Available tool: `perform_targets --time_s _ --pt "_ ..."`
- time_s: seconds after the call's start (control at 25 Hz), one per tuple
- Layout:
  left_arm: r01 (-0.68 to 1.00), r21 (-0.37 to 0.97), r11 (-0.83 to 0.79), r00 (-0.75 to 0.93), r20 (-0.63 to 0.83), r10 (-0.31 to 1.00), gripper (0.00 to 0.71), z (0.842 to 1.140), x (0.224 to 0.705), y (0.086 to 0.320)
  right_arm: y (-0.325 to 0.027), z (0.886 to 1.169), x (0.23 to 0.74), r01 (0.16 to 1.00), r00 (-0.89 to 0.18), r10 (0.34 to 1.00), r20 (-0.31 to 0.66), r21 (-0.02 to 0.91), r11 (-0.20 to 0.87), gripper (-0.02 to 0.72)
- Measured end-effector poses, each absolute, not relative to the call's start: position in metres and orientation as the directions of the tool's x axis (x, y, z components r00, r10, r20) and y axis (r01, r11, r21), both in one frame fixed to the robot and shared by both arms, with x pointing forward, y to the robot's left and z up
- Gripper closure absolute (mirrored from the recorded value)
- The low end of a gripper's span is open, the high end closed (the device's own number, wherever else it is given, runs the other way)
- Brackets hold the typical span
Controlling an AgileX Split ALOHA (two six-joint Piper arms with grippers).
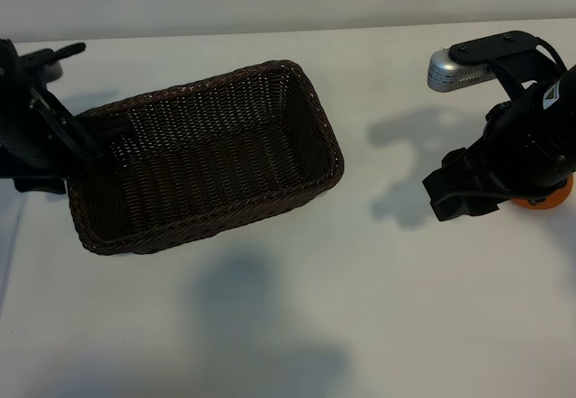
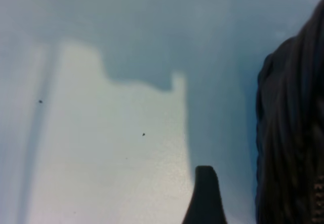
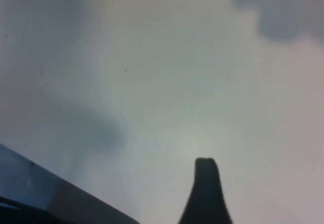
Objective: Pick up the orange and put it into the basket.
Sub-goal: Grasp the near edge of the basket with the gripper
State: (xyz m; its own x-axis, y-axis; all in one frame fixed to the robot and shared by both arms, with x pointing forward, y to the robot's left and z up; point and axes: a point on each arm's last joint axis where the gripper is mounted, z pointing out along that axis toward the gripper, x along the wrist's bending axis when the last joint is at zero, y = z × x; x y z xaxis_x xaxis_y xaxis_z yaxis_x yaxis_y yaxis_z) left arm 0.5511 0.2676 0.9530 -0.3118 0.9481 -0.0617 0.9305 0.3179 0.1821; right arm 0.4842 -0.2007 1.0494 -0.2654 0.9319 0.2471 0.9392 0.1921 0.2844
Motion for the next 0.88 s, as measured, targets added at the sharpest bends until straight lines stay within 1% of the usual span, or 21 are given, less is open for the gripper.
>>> perform_targets --time_s 0.52,0.68,0.72,0.8,0.88 --pt "0.946 0.091 0.312 -0.307 -0.067 0.949 0.143 0.913 0.559 0.263 -0.201 1.049 0.484 0.939 -0.266 0.932 0.248 0.285 0.192 0.177" --pt "0.946 0.089 0.313 -0.307 -0.074 0.949 0.144 0.911 0.56 0.262 -0.201 1.049 0.484 0.939 -0.268 0.931 0.247 0.285 0.194 0.177" --pt "0.945 0.091 0.314 -0.307 -0.076 0.949 0.152 0.911 0.56 0.262 -0.201 1.049 0.484 0.939 -0.268 0.931 0.247 0.285 0.194 0.177" --pt "0.944 0.093 0.316 -0.309 -0.081 0.948 0.196 0.912 0.56 0.261 -0.201 1.049 0.484 0.939 -0.268 0.931 0.247 0.285 0.194 0.177" --pt "0.944 0.093 0.318 -0.311 -0.081 0.947 0.288 0.912 0.56 0.262 -0.201 1.049 0.484 0.939 -0.268 0.931 0.247 0.285 0.194 0.177"
